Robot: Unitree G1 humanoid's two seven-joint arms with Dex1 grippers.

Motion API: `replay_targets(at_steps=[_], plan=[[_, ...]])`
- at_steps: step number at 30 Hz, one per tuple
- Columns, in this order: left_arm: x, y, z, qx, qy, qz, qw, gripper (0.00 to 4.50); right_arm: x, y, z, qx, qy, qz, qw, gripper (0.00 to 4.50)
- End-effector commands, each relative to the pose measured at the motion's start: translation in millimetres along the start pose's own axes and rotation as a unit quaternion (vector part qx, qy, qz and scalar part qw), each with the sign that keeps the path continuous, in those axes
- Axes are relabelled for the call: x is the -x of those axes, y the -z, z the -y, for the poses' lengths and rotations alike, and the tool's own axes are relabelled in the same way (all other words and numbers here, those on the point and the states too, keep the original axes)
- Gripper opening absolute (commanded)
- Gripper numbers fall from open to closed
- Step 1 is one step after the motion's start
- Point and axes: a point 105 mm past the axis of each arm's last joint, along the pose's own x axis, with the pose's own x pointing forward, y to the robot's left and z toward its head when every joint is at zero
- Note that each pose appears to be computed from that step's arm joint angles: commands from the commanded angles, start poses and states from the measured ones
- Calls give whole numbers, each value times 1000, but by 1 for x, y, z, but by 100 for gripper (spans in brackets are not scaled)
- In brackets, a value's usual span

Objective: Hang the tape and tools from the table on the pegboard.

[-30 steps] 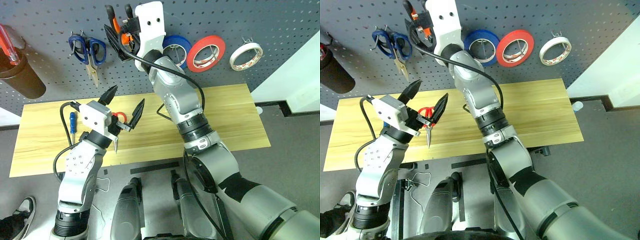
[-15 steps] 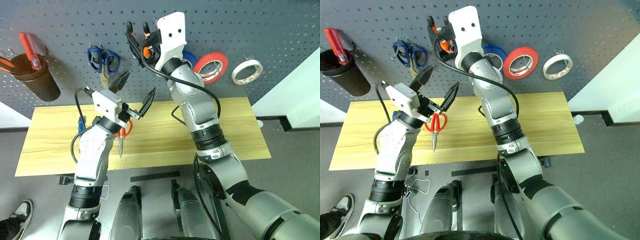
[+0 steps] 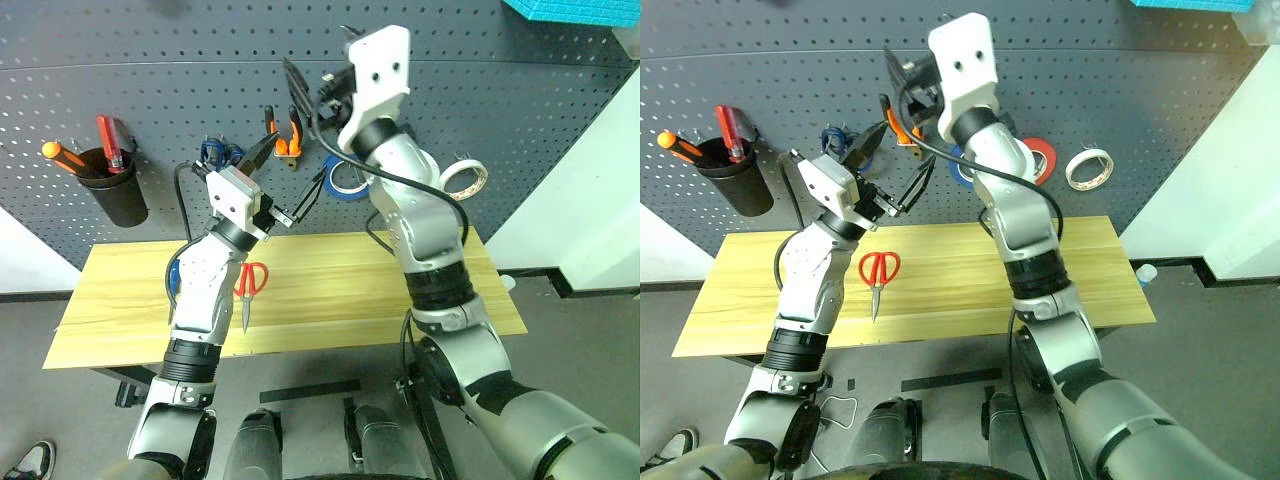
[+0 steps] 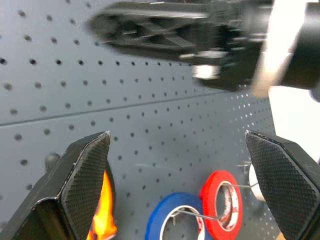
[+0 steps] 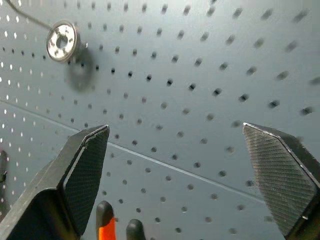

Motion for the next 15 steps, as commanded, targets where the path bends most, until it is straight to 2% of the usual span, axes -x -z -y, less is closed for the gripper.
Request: replay_targets(at_steps=[1,4,6,9,15], plan=[[11,11,0,9,-19,-37,999,450,31,-11,9,15,9,-4,1000,448],[25,30,-5,32,-59,-94,993,450,57,5,9,12,4,-53,998,448],[44,55,-16,68,-135,-173,973,450,83,28,11,14,8,-108,994,448],[64,79,-7,116,-186,-259,941,450,115,56,22,14,37,-177,983,448],[72,95,-5,198,-279,-322,883,450,121,68,21,16,43,-202,978,448]])
